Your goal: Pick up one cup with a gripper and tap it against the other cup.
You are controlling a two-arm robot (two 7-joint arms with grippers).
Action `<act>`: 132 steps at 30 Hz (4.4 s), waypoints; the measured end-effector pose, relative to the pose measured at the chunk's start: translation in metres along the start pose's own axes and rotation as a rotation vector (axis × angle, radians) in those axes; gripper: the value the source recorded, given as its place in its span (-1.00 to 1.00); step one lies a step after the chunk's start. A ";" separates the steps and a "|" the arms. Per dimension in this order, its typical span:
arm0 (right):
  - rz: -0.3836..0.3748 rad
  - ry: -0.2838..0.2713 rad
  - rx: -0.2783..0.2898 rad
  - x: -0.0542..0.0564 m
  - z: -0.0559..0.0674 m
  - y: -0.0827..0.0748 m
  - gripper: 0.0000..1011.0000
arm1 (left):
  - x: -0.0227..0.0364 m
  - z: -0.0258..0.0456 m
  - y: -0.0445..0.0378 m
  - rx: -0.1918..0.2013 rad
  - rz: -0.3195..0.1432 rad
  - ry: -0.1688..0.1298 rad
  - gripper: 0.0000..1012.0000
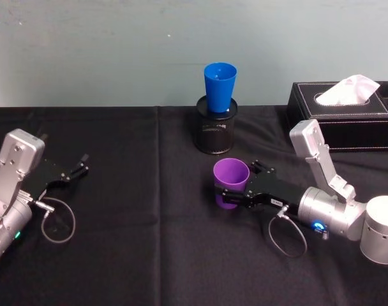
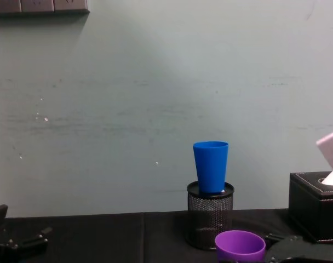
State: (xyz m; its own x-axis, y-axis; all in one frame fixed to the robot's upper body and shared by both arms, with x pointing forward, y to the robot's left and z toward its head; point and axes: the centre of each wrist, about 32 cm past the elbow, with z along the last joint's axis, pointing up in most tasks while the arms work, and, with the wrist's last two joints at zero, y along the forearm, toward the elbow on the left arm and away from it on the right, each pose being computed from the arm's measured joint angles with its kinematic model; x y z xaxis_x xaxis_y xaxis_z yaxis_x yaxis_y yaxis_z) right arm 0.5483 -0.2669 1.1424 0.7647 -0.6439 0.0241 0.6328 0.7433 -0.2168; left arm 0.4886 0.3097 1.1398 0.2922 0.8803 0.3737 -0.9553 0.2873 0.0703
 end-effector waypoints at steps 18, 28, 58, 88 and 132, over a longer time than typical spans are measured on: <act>0.009 -0.001 0.007 -0.002 -0.002 0.007 0.73 | 0.0000 0.0000 0.0000 0.000 0.000 0.000 0.98; 0.000 0.001 0.007 -0.003 -0.001 0.007 0.48 | 0.0000 0.0000 0.0000 0.000 0.000 0.000 0.98; -0.015 -0.041 0.094 0.003 0.074 -0.014 0.43 | 0.0000 0.0000 0.0000 0.000 0.000 0.000 0.98; -0.014 -0.044 0.110 0.001 0.079 -0.011 0.43 | 0.0000 0.0000 0.0000 0.000 0.000 0.000 0.98; -0.012 -0.044 0.109 0.001 0.079 -0.011 0.43 | 0.0000 0.0000 0.0000 0.000 0.000 0.000 0.98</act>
State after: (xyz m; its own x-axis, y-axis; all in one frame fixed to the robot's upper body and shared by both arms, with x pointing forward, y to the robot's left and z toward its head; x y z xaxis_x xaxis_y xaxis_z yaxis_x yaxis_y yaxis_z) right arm 0.5514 -0.2616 1.2216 0.7602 -0.6459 0.0695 0.6494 0.7526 -0.1091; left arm 0.4886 0.3097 1.1398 0.2923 0.8803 0.3737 -0.9552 0.2874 0.0703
